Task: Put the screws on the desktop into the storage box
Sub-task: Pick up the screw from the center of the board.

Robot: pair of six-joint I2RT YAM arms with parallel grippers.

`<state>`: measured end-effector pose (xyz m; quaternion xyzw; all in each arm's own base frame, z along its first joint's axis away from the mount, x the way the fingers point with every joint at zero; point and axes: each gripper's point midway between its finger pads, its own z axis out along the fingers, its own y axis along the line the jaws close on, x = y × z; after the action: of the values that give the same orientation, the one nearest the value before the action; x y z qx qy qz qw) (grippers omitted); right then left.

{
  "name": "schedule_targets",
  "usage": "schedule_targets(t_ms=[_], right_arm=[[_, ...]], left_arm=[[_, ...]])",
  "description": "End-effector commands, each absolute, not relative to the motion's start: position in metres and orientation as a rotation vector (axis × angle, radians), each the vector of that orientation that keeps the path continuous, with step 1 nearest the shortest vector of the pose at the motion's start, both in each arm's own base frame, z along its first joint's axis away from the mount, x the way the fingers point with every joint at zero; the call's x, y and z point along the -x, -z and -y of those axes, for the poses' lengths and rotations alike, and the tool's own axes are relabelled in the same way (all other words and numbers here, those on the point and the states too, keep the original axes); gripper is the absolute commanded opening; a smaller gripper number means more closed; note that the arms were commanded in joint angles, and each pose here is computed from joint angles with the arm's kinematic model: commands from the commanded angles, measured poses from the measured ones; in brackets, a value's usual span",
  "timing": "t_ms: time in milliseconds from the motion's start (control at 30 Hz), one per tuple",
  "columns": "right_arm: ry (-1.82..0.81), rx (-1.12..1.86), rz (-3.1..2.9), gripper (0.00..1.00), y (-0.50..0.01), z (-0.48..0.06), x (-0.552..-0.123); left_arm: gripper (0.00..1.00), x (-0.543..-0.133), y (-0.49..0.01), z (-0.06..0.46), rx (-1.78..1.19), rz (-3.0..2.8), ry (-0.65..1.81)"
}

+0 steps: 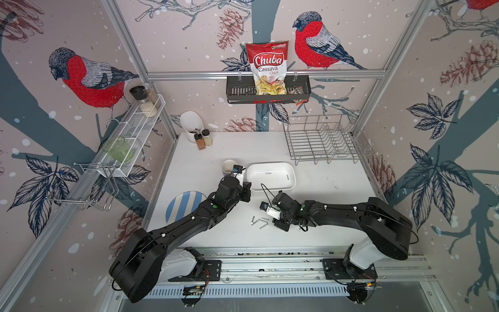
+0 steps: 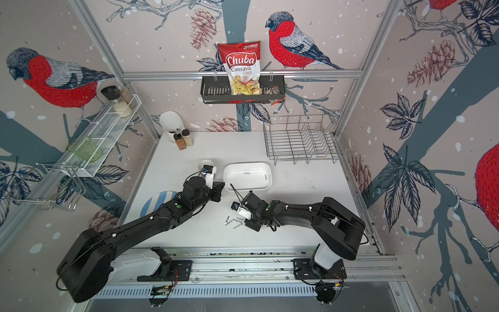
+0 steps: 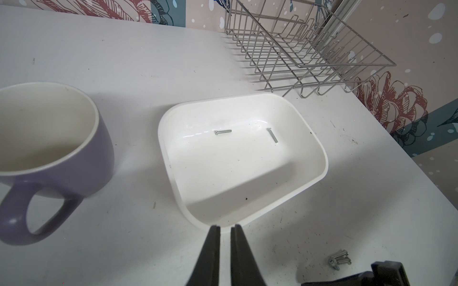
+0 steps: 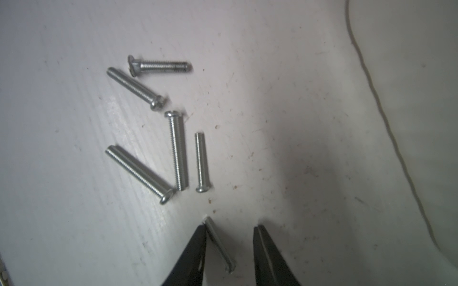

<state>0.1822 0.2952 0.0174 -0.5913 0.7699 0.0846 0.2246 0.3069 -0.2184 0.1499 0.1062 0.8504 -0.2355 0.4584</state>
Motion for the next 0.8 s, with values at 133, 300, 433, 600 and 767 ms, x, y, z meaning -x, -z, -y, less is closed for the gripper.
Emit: schedule_targets(t_ms=[133, 300, 433, 600, 767], right_arm=[[-0.206, 1.642, -2.192, 0.10, -0.009, -0.282, -0.181], [-0.213, 1.640, -2.201, 0.00, -0.008, -0.282, -0.180], [-0.230, 1.611, -2.182, 0.00, -0.017, -0.286, -0.184], [-0.301, 1.507, -2.168, 0.00, -0.038, -0.291, -0.194], [-0.401, 1.304, -2.170, 0.00, -0.074, -0.291, -0.217]], left_arm=[[0.15, -0.309, -0.158, 0.220, -0.263, -2.059, 0.593], [0.14, -0.309, -0.160, 0.219, -0.259, -2.052, 0.597], [0.14, -0.307, -0.162, 0.219, -0.260, -2.046, 0.607], [0.14, -0.304, -0.166, 0.221, -0.250, -2.040, 0.641], [0.16, -0.289, -0.168, 0.223, -0.253, -2.041, 0.729]])
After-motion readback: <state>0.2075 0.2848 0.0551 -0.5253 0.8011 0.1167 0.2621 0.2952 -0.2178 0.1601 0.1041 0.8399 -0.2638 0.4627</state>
